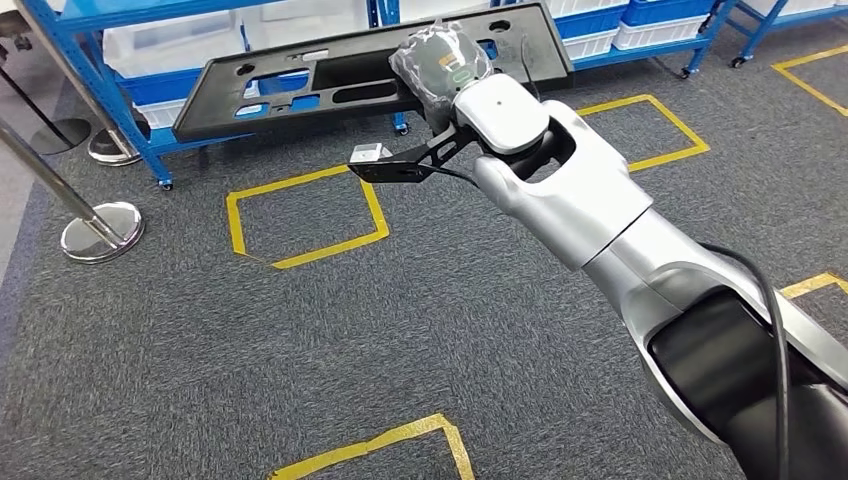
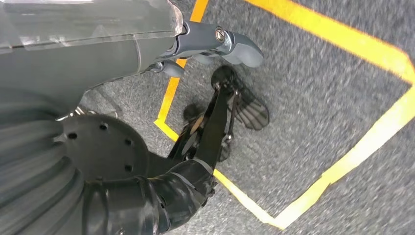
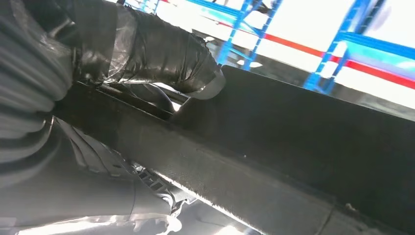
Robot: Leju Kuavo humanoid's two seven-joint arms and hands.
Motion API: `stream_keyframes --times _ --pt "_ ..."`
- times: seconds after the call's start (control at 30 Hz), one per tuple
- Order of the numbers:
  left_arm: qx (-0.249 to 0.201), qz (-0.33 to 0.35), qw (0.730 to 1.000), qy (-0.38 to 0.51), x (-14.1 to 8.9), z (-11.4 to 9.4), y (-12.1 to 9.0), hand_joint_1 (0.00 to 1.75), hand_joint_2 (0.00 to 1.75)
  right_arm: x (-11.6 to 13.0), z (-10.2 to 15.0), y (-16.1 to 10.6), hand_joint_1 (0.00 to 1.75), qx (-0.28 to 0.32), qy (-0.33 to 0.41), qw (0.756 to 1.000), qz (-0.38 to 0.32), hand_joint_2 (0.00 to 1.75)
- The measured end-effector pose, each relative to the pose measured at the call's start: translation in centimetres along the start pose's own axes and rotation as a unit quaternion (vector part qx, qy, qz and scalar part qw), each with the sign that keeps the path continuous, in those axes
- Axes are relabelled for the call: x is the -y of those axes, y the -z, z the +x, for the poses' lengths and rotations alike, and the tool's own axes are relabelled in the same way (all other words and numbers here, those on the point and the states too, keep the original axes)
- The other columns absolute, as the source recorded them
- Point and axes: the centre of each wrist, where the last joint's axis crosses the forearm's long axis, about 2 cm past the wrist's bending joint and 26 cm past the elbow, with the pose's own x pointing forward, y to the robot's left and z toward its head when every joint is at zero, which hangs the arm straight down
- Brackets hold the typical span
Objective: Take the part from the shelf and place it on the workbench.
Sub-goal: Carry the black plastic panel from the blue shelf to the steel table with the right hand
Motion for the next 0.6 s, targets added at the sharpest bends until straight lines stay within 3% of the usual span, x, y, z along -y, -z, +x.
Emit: stream_keyframes --times 0.6 --pt "-0.002 0.002 1.000 0.004 -0.14 0.07 0.03 0.00 1.75 -0.32 -0.15 0.17 1.75 -0.006 -0.014 1.000 0.009 1.75"
